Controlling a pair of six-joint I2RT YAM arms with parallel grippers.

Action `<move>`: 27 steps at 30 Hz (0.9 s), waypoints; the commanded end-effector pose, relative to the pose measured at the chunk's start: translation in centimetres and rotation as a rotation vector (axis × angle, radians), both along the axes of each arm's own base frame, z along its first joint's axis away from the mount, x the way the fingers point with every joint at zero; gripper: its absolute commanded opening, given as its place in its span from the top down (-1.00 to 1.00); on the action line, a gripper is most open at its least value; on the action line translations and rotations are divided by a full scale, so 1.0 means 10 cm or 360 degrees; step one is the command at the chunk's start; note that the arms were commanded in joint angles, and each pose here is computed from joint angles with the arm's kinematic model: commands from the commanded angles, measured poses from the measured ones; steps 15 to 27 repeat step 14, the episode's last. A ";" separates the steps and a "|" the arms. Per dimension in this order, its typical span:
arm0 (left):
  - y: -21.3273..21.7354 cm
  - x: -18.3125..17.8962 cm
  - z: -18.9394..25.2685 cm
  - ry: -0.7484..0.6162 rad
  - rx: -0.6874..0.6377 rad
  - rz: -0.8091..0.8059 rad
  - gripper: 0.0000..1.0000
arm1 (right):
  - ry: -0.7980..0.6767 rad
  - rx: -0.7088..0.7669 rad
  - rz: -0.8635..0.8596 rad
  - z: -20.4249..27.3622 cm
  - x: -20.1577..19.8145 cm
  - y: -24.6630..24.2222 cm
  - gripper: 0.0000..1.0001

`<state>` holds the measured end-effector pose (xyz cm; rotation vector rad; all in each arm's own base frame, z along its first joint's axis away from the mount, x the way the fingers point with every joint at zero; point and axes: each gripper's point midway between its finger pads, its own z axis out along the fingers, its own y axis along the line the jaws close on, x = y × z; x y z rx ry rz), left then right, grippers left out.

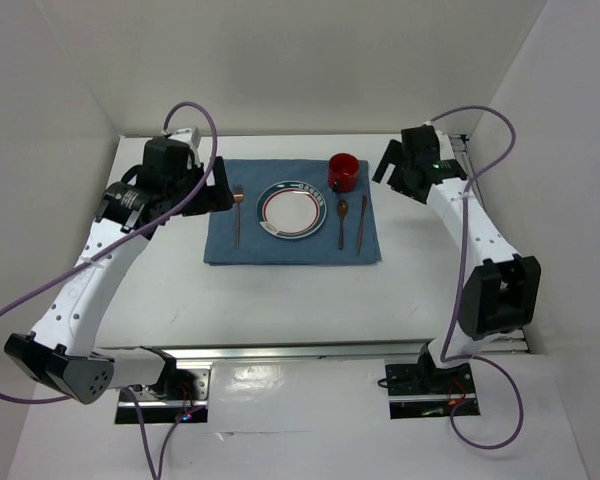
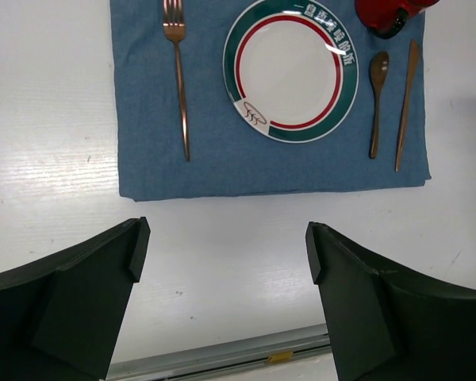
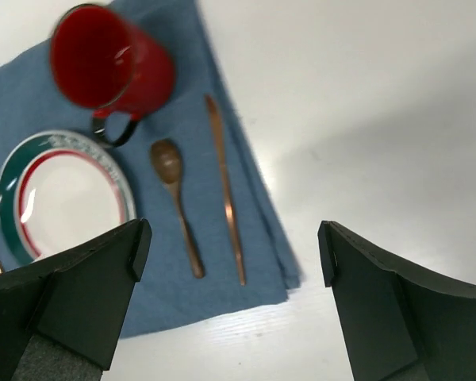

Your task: Set the dinner table for one person

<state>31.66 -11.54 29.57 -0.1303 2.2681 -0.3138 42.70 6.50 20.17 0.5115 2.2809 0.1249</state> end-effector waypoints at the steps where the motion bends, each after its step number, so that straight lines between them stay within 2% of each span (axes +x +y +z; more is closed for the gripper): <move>1: 0.03 0.01 0.25 -0.0127 0.0025 -0.0020 -0.99 | 0.0117 -0.0104 -0.0290 -0.16 -0.31 -0.37 -1.00; 11: -0.03 -0.05 0.42 -0.0249 -0.0059 -0.0074 -0.99 | 0.0096 -0.0107 -0.0306 -0.25 -0.78 -0.56 -1.00; 14: -0.03 -0.05 0.42 -0.0249 -0.0060 -0.0074 -0.99 | 0.0024 -0.0089 -0.0242 -0.22 -0.82 -0.52 -1.00; 27: -0.03 -0.05 0.42 -0.0249 -0.0060 -0.0074 -0.99 | 0.0024 -0.0089 -0.0242 -0.22 -0.82 -0.52 -1.00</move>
